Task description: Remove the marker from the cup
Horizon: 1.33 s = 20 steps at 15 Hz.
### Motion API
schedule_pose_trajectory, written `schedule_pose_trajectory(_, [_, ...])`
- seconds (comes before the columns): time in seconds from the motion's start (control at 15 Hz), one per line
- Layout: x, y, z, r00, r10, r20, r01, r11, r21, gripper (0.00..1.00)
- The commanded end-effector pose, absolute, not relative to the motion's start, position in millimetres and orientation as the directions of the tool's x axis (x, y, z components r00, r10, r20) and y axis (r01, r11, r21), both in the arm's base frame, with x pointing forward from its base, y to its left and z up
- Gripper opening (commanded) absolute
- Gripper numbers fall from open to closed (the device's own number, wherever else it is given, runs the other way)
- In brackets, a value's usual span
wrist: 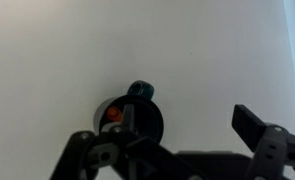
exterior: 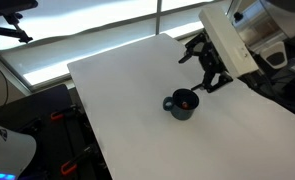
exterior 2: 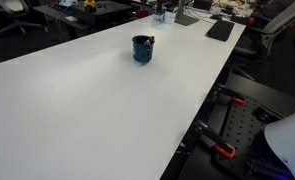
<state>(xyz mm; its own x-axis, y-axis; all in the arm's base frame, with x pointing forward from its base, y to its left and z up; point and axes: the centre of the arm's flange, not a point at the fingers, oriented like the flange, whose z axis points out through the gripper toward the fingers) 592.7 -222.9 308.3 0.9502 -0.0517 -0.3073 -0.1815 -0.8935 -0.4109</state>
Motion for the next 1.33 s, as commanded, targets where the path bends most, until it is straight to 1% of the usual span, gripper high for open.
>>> schedule_pose_trajectory(0.0, [593.9,-228.6,298.9,0.946,-0.056,-0.319,-0.192,-0.890,-0.414,1.00])
schedule_pose_trajectory(0.4, [595.4,-235.9,287.0,0.940,-0.061,-0.335,-0.207,-0.884,-0.420,1.00])
schedule_pose_trajectory(0.93, [591.9,-242.5,239.0,0.905,-0.067,-0.420,-0.258,-0.871,-0.417,1.00])
schedule_pose_trajectory(1.27, [585.1,-240.9,225.7,0.909,-0.059,-0.414,-0.252,-0.867,-0.430,1.00])
